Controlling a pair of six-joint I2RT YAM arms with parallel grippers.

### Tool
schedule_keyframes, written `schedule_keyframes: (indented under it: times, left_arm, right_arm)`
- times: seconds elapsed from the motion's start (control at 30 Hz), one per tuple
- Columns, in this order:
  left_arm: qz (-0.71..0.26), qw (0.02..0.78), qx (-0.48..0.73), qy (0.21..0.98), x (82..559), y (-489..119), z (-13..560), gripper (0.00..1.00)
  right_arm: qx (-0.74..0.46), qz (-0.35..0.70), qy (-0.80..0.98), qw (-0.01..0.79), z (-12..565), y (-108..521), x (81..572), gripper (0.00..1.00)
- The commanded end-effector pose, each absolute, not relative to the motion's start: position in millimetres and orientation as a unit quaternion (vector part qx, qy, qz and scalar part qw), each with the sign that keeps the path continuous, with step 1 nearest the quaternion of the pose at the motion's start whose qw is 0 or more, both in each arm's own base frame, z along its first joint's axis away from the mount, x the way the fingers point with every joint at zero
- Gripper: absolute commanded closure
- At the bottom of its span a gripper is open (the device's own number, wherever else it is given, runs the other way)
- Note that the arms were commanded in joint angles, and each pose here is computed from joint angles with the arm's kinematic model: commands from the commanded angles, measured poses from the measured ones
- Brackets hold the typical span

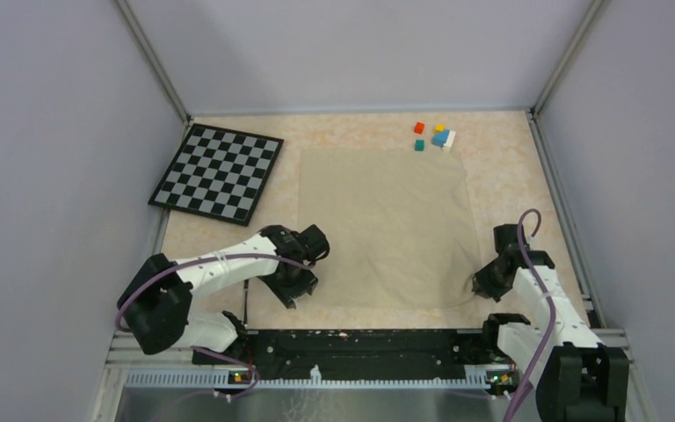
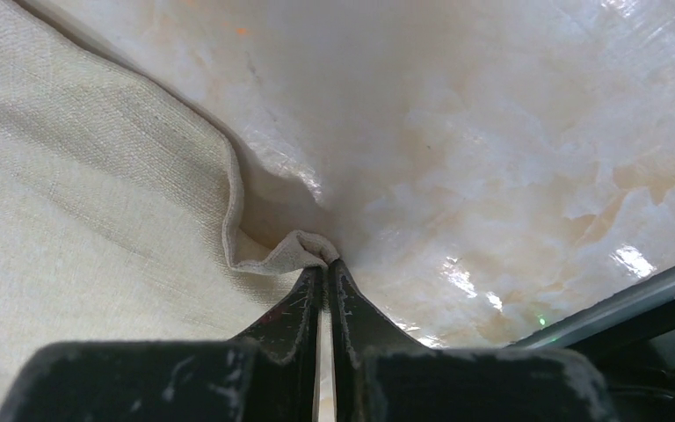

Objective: Fold the napkin into a case and place the utensils inside
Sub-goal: Pick up the flattened napkin from the center of the board.

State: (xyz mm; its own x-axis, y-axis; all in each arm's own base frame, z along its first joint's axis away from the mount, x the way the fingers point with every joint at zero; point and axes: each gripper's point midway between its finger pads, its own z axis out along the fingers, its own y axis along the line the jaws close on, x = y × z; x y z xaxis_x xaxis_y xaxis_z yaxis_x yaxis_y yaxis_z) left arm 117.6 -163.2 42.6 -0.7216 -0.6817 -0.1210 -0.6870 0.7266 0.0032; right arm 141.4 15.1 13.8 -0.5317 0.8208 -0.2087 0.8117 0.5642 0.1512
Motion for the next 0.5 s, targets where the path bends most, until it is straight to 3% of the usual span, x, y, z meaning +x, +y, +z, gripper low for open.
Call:
schedule_keyframes:
  times: [0.0, 0.47]
  left_arm:
    - [0.015, 0.062, -0.394, 0.917, 127, -173, 35, 0.42]
    - [0.048, 0.078, -0.416, 0.905, 129, -152, 2, 0.43]
  right_arm:
    - [0.453, 0.034, 0.879, 0.144, 13, 18, 149, 1.0]
    - [0.455, 0.03, 0.879, 0.141, 15, 17, 147, 1.0]
